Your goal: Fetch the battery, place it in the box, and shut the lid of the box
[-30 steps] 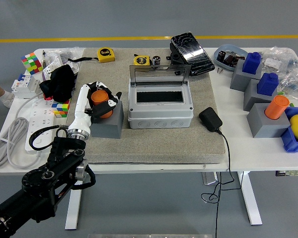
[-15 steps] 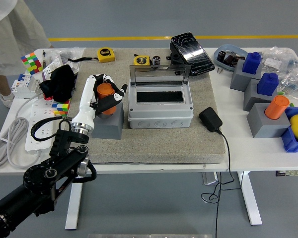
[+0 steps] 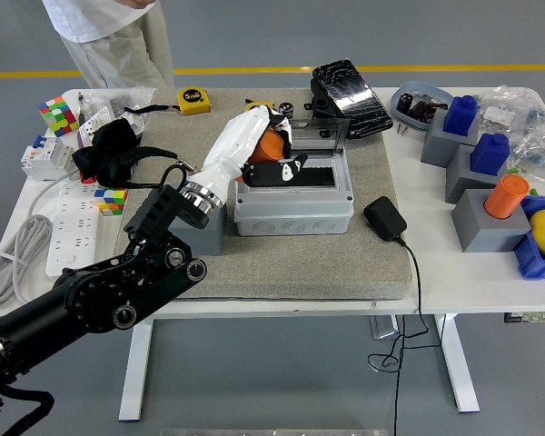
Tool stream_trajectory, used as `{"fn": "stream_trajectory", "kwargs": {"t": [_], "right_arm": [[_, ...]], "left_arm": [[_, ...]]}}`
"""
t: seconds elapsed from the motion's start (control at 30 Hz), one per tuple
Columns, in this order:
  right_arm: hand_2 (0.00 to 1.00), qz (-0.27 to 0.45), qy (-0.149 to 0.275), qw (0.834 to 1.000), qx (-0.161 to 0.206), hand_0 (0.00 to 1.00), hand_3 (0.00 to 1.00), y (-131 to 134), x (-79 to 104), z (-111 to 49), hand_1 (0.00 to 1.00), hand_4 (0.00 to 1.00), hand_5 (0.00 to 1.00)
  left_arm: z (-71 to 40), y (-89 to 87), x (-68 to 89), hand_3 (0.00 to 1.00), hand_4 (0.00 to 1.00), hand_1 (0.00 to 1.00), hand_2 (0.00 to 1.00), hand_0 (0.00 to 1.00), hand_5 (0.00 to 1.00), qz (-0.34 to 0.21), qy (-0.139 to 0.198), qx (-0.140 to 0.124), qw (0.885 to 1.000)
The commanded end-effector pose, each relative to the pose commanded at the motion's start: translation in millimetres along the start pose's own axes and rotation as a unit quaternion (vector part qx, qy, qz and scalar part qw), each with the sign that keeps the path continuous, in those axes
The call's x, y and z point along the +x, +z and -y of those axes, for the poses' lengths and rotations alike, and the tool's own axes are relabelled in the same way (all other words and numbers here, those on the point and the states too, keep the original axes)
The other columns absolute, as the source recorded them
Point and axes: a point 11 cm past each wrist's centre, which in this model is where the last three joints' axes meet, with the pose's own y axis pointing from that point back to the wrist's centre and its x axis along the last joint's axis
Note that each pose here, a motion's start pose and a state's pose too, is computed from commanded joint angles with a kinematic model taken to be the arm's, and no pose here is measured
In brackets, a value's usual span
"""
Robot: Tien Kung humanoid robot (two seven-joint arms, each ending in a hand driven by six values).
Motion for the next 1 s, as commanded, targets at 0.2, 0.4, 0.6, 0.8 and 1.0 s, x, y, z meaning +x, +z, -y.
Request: {"fn": "stream_trajectory", "kwargs": {"t": [0.2, 0.4, 0.6, 0.8, 1.0], "right_arm": [[0.717, -0.003, 0.000, 1.000, 0.001, 0.700, 0.693, -2, 0.2, -0.2, 0.723, 0.998, 0.695], [0.717, -0.008, 0.002, 1.000, -0.002, 0.700, 0.692, 0, 1.9, -0.2, 0.723, 0.998, 0.696], [0.717, -0.011, 0.004, 1.000, -0.001, 0.700, 0.692, -1, 3.6, -0.5, 0.723, 0.998, 0.695], [0.716, -0.013, 0.004, 1.000, -0.002, 0.698, 0.692, -1, 4.1, -0.6, 0.723, 0.998, 0.695], [0.716, -0.013, 0.005, 1.000, -0.003, 0.699, 0.692, 0, 4.8, -0.6, 0.722, 0.998, 0.696]], "left_arm": [[15.8, 25.0, -16.4, 0.190, 0.466, 0.075, 0.131, 0.139, 0.002, 0.114, -0.034, -0.037, 0.992], [32.5, 26.9, -19.4, 0.194, 0.347, 0.077, 0.132, 0.139, 0.002, 0.154, -0.043, -0.023, 0.987], [41.9, 4.7, -12.7, 0.199, 0.316, 0.081, 0.134, 0.141, 0.002, 0.182, -0.051, 0.010, 0.982], [43.5, -17.3, -8.6, 0.224, 0.262, 0.098, 0.143, 0.152, 0.002, 0.171, -0.052, 0.042, 0.983], [42.5, -27.3, -6.9, 0.217, 0.340, 0.120, 0.158, 0.176, 0.002, 0.157, -0.048, 0.054, 0.985]]}}
